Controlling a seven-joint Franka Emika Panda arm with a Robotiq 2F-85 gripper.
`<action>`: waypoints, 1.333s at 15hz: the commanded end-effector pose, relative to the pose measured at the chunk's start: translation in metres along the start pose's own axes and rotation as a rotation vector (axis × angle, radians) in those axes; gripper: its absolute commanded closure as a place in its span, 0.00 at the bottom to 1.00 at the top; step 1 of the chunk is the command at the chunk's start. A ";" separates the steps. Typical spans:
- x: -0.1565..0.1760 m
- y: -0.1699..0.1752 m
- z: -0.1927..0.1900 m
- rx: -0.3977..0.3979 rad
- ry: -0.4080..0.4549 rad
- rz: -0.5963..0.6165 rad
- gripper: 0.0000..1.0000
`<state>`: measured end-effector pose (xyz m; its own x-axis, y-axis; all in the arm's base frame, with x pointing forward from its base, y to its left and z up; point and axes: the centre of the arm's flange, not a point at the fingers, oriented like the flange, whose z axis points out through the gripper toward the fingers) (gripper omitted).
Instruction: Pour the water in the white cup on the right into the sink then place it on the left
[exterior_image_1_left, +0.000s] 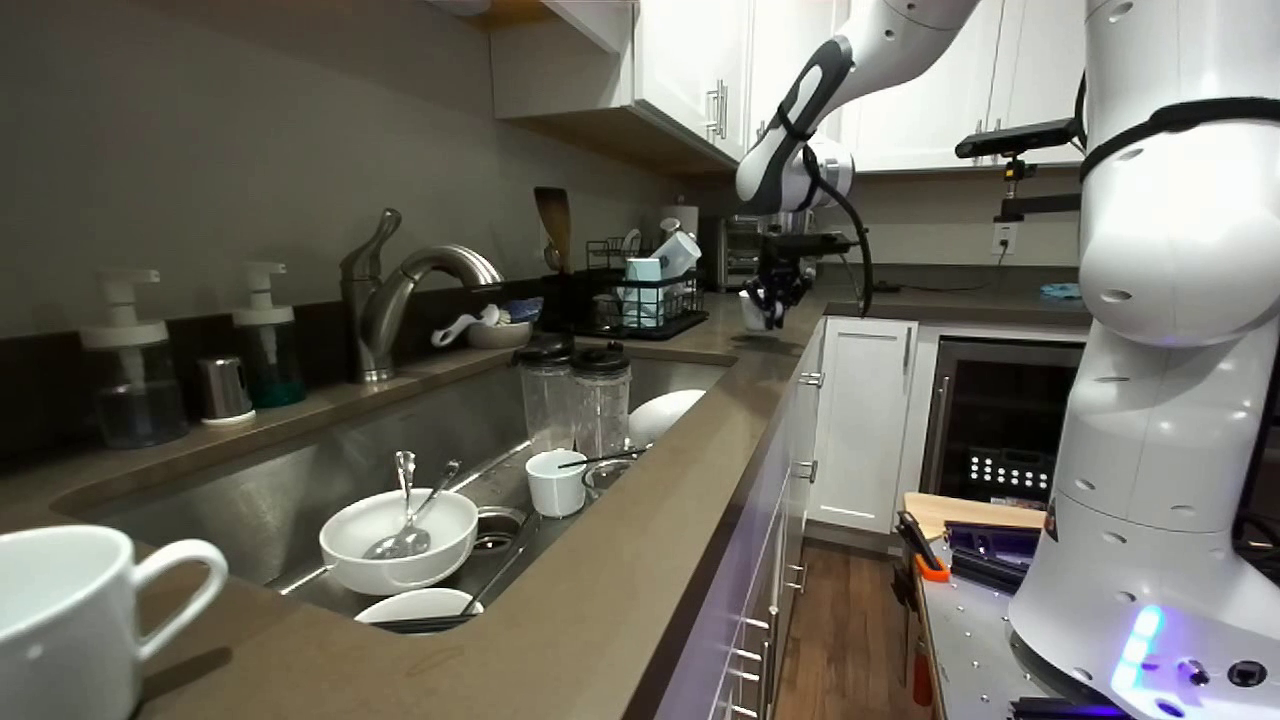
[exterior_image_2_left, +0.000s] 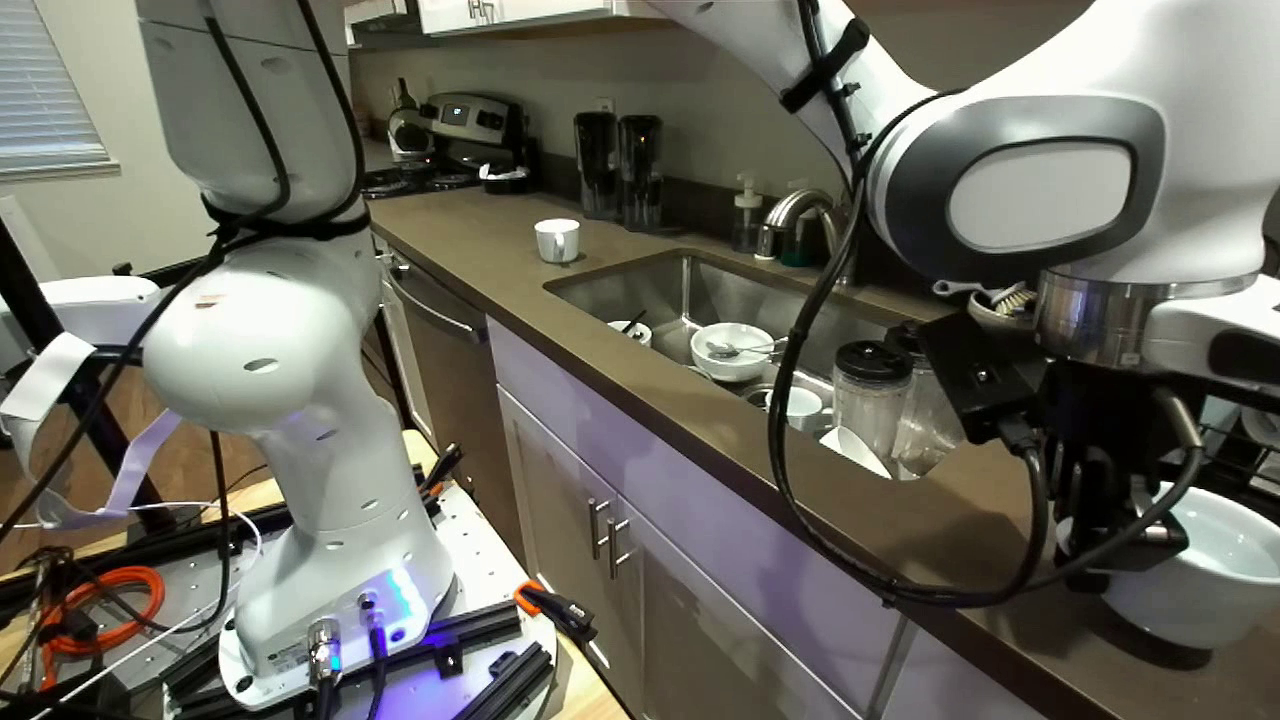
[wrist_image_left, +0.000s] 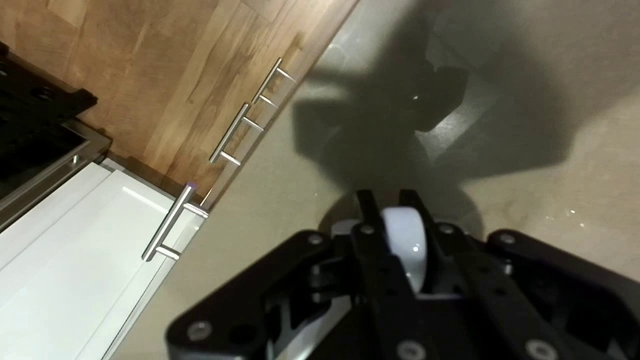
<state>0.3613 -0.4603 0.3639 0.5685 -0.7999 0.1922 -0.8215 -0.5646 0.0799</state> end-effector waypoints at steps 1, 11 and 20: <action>-0.011 0.001 -0.032 0.000 0.041 -0.025 0.94; -0.049 -0.020 -0.044 0.016 0.027 -0.092 0.94; -0.097 -0.041 -0.055 0.018 0.017 -0.203 0.94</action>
<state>0.3464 -0.3753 0.3784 0.7073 -0.6866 0.1684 -0.7051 -0.7022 0.0987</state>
